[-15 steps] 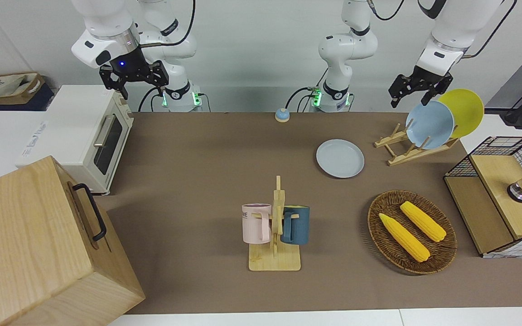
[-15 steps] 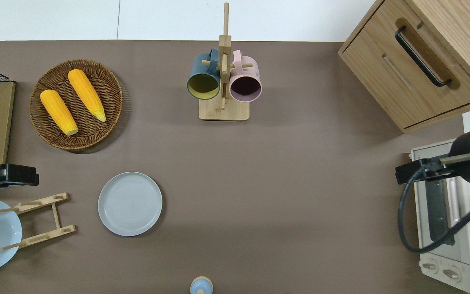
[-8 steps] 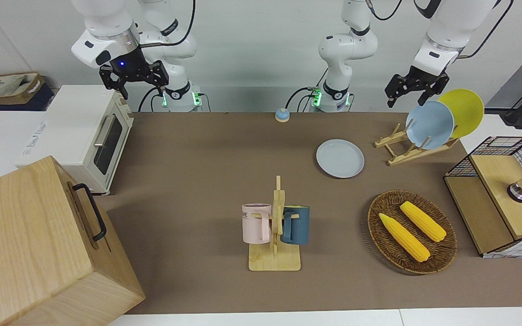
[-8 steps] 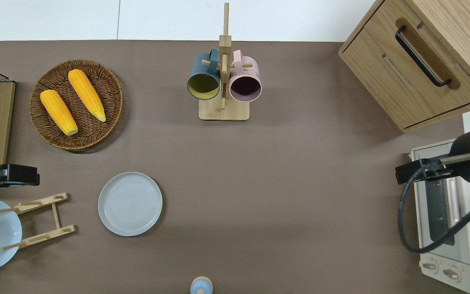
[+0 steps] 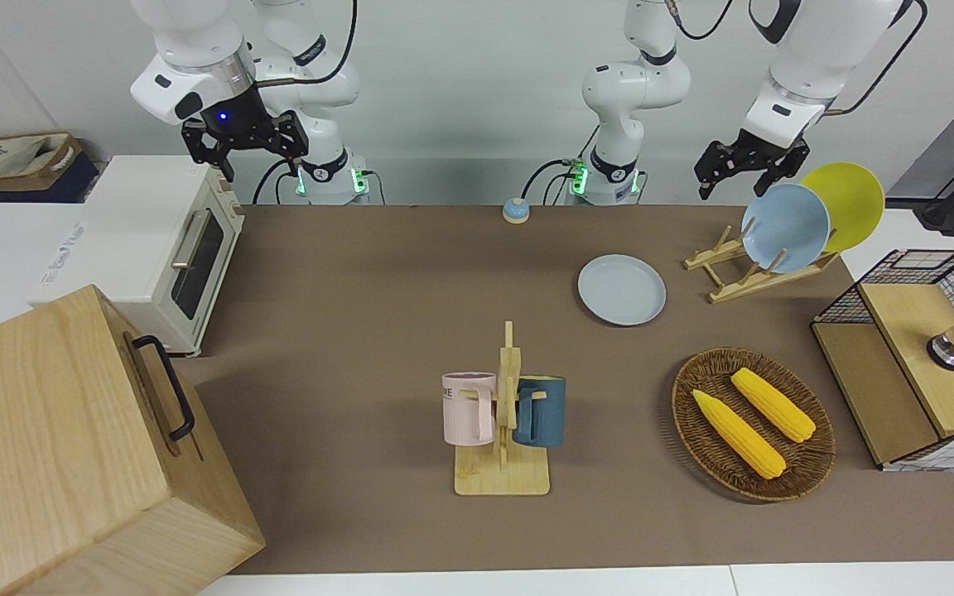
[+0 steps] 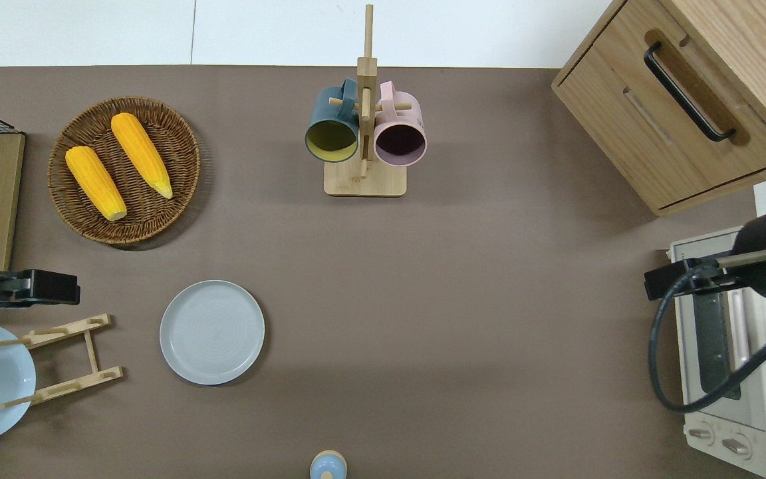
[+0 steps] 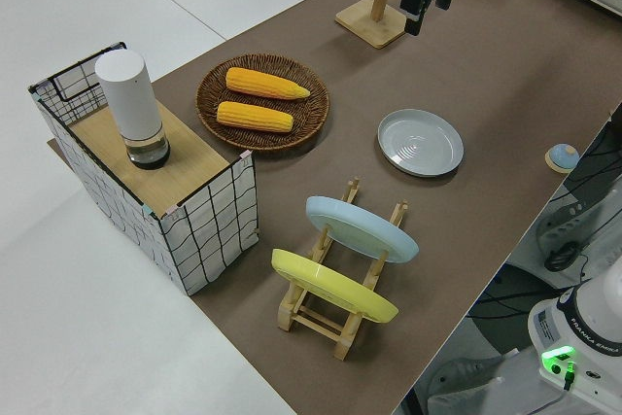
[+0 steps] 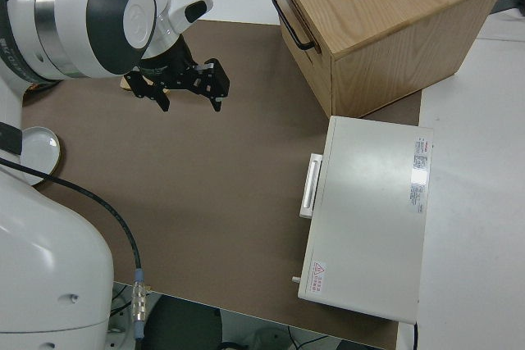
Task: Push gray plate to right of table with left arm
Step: 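Move the left gripper forward to the edge of the gray plate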
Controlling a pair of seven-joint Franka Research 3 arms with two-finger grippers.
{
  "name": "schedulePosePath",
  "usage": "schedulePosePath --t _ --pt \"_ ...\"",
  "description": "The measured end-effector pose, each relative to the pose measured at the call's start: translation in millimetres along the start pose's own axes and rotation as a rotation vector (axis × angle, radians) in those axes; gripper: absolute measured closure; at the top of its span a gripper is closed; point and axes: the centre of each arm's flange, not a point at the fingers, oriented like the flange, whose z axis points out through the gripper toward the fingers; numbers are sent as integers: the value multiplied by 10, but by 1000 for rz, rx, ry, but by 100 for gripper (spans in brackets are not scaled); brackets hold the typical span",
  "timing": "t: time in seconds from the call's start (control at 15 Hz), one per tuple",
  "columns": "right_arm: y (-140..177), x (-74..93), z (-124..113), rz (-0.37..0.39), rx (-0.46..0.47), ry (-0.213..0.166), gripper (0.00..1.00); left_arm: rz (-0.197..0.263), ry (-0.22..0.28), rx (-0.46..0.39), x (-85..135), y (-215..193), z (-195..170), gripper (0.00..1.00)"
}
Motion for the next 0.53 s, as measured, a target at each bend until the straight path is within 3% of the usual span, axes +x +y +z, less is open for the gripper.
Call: schedulePosePath --t 0.2,0.53 --pt "0 0 0 0 0 0 1 0 -19 -13 0 20 178 0" --pt "0 0 0 0 0 0 1 -10 17 -42 -50 49 574 0"
